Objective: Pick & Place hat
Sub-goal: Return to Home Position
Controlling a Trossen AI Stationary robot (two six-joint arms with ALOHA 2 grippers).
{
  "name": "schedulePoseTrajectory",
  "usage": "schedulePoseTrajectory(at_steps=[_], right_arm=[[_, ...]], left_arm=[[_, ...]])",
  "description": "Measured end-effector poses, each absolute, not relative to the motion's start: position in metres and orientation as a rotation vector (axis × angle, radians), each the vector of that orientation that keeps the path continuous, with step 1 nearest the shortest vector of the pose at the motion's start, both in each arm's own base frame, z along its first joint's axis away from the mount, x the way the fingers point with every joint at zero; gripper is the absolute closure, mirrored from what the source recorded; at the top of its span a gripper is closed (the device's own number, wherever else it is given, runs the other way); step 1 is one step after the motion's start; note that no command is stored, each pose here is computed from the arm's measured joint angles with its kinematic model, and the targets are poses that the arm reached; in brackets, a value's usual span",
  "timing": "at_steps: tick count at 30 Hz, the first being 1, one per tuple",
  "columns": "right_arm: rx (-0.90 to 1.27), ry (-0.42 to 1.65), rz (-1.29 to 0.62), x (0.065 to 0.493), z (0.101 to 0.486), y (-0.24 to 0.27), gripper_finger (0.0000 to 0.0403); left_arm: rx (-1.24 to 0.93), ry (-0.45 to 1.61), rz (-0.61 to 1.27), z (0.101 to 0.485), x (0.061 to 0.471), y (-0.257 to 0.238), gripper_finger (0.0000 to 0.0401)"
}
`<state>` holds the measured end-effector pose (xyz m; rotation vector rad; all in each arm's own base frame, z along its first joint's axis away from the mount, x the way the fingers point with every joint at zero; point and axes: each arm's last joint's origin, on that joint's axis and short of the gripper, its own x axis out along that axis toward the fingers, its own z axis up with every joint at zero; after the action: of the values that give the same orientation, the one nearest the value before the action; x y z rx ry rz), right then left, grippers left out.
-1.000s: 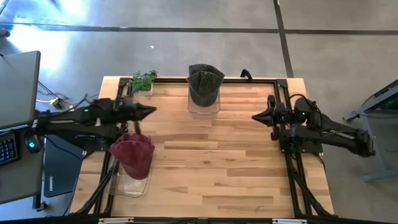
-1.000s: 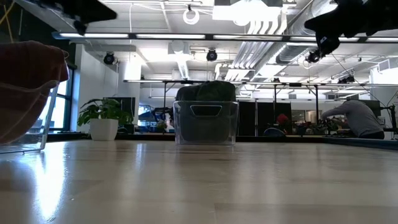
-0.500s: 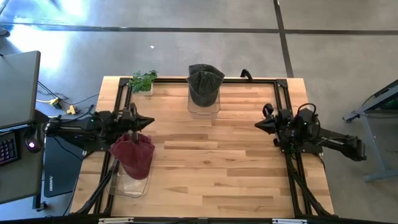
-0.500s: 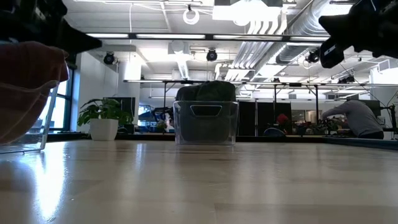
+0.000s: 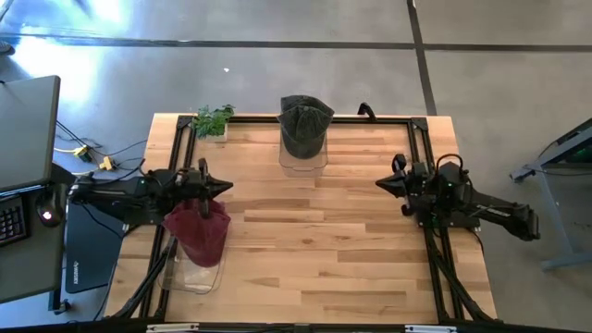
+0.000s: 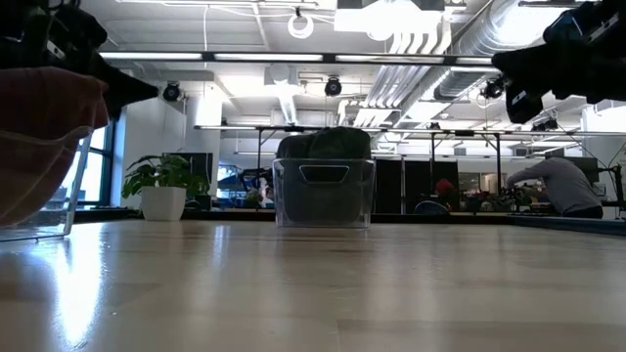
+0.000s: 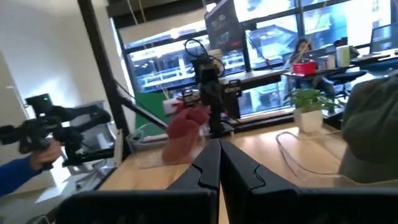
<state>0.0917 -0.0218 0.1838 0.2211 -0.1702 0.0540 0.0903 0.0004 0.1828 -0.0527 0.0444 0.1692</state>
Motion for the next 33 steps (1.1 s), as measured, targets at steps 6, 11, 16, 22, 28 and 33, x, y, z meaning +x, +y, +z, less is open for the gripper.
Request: schedulePoseTrajectory(at_steps=[6,11,16,22,28,33], right_arm=[[0.236,-0.167,-0.067,0.092,0.182,-0.025,0.0403],[0.275,-0.092,-0.223,0.095,0.172,-0.023,0.0403],[0.207,-0.05,-0.135,0.097,0.169,-0.009,0.0403],[0.129,-0.027,-0.059,0.098,0.168,0.0,0.0403],[0.067,-0.002,-0.027,0.099,0.167,0.002,0.0403],[0.051,-0.002,-0.024,0.099,0.167,0.002,0.0403]], left_arm=[[-0.052,0.011,0.161,0.176,0.095,0.0,0.0401],[-0.053,0.008,0.229,0.176,0.094,0.002,0.0401],[-0.075,0.008,0.232,0.176,0.094,0.002,0.0401],[-0.078,0.008,0.254,0.175,0.094,0.002,0.0401],[-0.073,0.038,0.249,0.175,0.093,0.002,0.0401],[-0.071,0.07,0.242,0.174,0.092,0.002,0.0401]])
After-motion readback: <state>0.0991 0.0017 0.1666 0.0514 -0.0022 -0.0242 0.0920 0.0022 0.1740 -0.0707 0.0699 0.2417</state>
